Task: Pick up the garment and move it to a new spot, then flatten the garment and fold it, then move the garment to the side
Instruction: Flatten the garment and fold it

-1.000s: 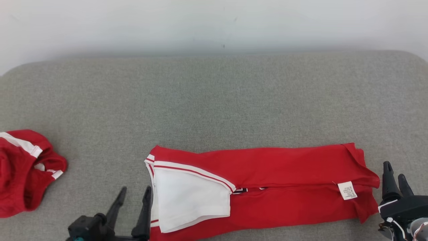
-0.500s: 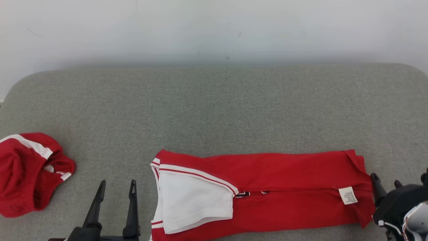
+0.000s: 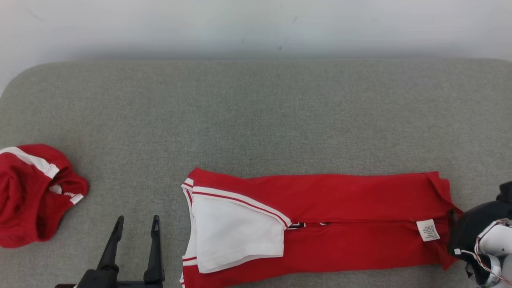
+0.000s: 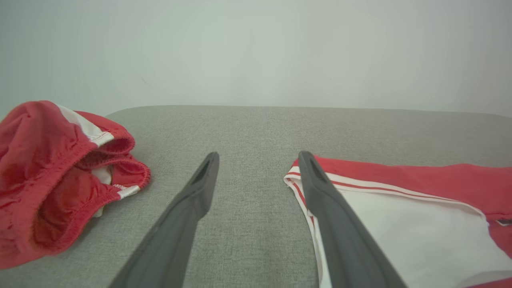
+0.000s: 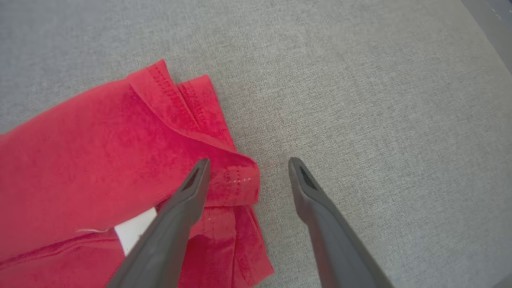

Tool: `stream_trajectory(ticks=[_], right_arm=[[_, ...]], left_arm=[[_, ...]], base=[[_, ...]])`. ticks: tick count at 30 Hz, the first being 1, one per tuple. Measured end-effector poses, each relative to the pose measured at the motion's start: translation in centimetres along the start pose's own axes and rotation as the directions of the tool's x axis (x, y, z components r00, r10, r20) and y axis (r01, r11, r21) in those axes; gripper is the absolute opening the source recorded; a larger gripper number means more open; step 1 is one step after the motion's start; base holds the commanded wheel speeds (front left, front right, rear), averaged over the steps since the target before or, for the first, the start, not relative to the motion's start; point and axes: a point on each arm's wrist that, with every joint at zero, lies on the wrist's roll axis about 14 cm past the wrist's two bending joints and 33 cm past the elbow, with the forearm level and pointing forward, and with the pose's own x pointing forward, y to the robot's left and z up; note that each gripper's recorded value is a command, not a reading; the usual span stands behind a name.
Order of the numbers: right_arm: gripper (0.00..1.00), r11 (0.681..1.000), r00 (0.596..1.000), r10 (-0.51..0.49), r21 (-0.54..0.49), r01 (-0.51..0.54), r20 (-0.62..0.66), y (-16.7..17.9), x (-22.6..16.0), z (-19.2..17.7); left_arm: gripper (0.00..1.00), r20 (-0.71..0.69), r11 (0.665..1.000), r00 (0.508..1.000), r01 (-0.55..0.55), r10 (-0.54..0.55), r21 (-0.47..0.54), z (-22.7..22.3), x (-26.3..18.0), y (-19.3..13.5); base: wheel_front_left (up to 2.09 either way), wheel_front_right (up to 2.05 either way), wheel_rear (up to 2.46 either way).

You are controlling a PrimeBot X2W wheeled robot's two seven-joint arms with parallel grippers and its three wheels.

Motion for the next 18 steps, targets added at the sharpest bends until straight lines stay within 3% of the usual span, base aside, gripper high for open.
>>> stream_trajectory(ticks=[9, 16, 17, 18], right_arm=[[1.00, 0.998, 0.986, 0.055, -0.005, -0.056, -0.159, 2.4, 2.5, -2.7], [1.00, 0.985, 0.953, 0.170, 0.031, -0.167, -0.252, 5.5, 2.5, -4.4], [0.79, 0.984, 0.950, 0.177, 0.031, -0.175, -0.257, 5.7, 2.4, -4.5], [0.49, 0.983, 0.949, 0.182, 0.031, -0.180, -0.257, 5.8, 2.4, -4.6]], left_arm=[[1.00, -0.034, 1.000, 0.999, -0.006, 0.006, 0.000, -1.3, 0.8, 0.6], [1.00, -0.044, 1.000, 0.999, -0.006, 0.006, 0.000, -1.8, 1.0, 0.8], [1.00, -0.045, 1.000, 0.999, -0.005, 0.005, -0.003, -1.8, 1.0, 0.8], [1.00, -0.046, 1.000, 0.999, -0.002, 0.002, -0.006, -1.8, 1.0, 0.7]], base=[[0.00, 0.00, 0.00], [0.00, 0.00, 0.00], [0.00, 0.00, 0.00], [0.00, 0.00, 0.00]])
